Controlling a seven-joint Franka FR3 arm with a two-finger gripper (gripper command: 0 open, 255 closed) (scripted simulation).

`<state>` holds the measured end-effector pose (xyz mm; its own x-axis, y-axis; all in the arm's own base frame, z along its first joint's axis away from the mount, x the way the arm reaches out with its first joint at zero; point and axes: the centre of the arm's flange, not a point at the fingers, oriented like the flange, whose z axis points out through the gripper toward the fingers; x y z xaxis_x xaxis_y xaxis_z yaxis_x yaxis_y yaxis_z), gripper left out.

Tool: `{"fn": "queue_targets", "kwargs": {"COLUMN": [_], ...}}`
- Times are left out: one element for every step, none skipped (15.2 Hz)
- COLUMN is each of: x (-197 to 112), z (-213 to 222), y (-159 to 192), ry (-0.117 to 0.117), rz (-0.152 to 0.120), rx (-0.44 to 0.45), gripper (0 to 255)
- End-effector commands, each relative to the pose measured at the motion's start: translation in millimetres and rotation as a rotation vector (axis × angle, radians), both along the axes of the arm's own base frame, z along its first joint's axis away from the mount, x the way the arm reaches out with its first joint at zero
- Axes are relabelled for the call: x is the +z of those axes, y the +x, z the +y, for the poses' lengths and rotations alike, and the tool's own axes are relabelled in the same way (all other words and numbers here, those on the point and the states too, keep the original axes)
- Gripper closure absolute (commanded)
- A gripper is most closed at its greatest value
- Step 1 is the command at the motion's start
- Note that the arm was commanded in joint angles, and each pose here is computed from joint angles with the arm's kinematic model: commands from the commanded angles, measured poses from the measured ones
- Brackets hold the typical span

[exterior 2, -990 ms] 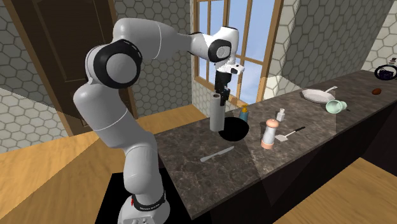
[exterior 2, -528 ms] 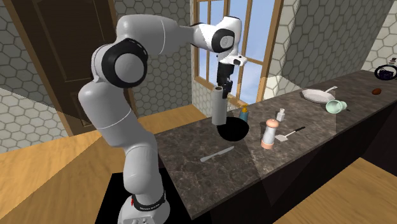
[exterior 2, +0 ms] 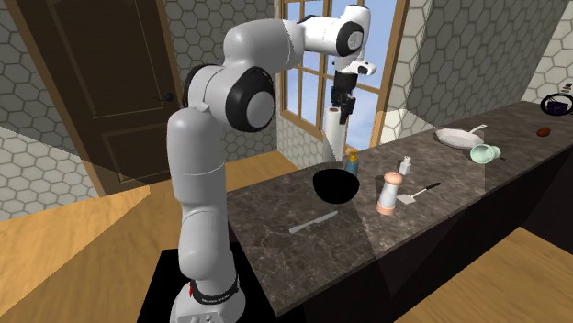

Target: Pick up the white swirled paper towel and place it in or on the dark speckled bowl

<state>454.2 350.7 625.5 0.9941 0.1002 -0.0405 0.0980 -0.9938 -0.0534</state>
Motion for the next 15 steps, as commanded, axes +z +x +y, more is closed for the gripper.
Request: {"fn": "queue_targets", "kwargs": {"x": [12.8, 18.6, 24.3, 28.5, 23.2, 17.9, 12.6, 7.4, 2.1, -3.2, -8.4, -13.7, -19.0, -24.3, -29.6], "z": [9.6, 15.6, 21.5, 25.9, 25.9, 25.9, 25.8, 25.9, 25.9, 25.9, 25.9, 25.9, 25.9, 25.9, 25.9], "y": [23.7, 34.0, 44.2, 51.7, 51.7, 51.7, 51.6, 51.7, 51.7, 51.7, 51.7, 51.7, 51.7, 51.7, 51.7], "ry": [0.0, 0.0, 0.0, 0.0, 0.0, 0.0, 0.0, 0.0, 0.0, 0.0, 0.0, 0.0, 0.0, 0.0, 0.0], "rz": [0.0, 0.0, 0.0, 0.0, 0.0, 0.0, 0.0, 0.0, 0.0, 0.0, 0.0, 0.0, 0.0, 0.0, 0.0], "rx": [-0.004, -0.003, -0.003, -0.003, -0.003, -0.003, -0.004, -0.003, -0.003, -0.003, -0.003, -0.003, -0.003, -0.003, -0.003], "gripper": [255, 255, 255, 255, 255, 255, 255, 255, 255, 255, 255, 255, 255, 255, 255]}}
